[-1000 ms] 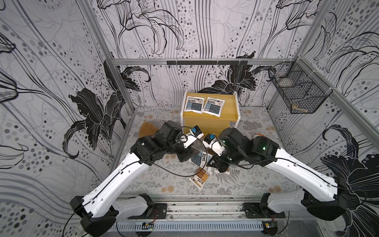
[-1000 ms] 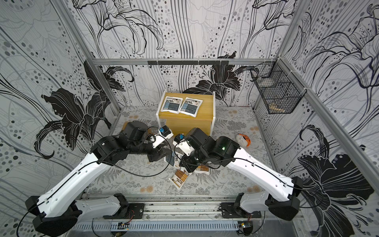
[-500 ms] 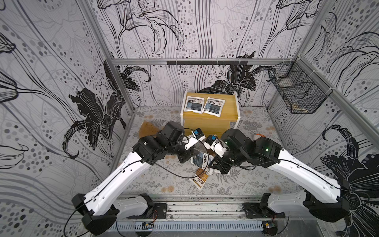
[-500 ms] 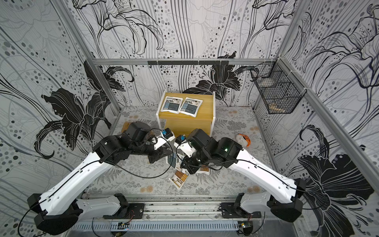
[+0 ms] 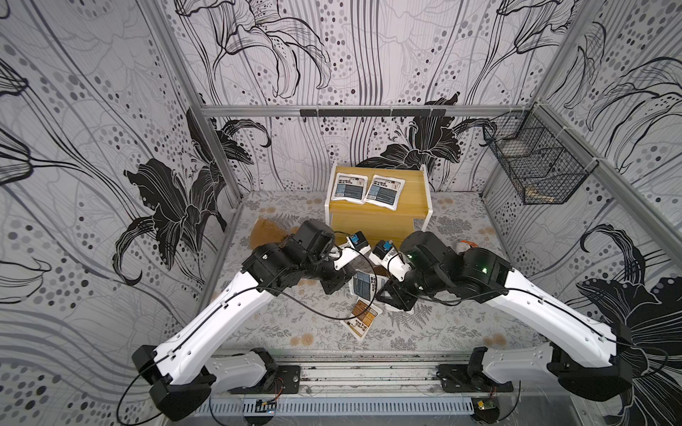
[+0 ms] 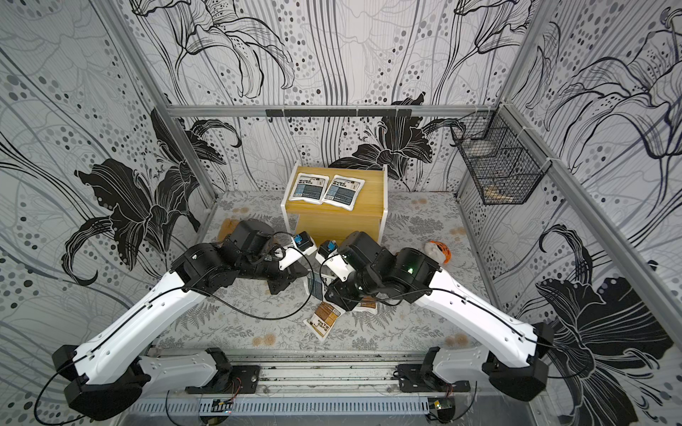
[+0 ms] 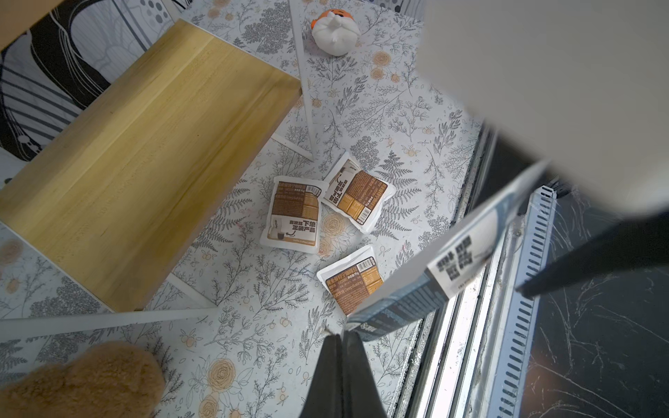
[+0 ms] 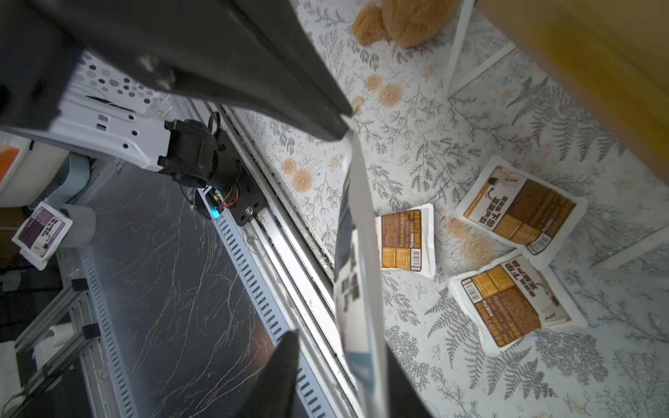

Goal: Place the bagged coffee beans on the shelf by color
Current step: Pick up the bagged coffee beans at the center of the board.

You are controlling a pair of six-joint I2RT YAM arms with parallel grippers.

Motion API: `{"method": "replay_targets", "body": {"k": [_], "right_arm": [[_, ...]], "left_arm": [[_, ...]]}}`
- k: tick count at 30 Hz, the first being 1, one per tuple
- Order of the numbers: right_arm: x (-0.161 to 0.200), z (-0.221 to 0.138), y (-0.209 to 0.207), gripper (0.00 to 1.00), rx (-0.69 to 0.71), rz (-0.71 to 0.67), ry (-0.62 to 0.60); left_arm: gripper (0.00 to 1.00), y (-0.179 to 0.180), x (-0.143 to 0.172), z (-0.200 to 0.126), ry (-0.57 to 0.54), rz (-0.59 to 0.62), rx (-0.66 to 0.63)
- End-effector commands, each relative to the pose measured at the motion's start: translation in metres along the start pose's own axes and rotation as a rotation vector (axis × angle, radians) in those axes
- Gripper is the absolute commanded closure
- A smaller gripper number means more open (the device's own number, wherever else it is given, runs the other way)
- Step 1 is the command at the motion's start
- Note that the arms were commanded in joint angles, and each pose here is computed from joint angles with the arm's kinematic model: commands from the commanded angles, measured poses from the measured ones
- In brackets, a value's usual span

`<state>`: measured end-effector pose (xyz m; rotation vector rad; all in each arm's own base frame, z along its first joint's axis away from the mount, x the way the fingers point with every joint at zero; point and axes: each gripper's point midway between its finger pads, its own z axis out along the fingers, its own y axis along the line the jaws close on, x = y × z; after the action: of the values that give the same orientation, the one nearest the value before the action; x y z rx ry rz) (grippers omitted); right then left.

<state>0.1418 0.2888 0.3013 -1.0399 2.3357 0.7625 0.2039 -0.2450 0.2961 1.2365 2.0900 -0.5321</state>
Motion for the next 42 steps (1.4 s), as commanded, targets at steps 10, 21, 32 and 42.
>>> {"method": "replay_targets", "body": {"k": [10, 21, 32, 42], "right_arm": [[-0.037, -0.106, -0.038, 0.04, 0.155, 0.254, -0.603], [-0.052, -0.127, -0.005, 0.03, -0.038, 0.226, -0.689], [-0.089, -0.143, 0.026, 0.03, -0.250, 0.306, -0.744], [-0.132, -0.153, 0.009, 0.03, -0.464, 0.446, -0.769]], "left_arm": [[1.00, -0.016, -0.077, -0.032, -0.498, -0.465, 0.198], [1.00, -0.021, -0.133, -0.094, -0.869, -0.674, 0.440], [1.00, -0.038, -0.142, -0.151, -1.050, -0.637, 0.584], [1.00, -0.040, -0.144, -0.166, -1.087, -0.618, 0.588]]}}
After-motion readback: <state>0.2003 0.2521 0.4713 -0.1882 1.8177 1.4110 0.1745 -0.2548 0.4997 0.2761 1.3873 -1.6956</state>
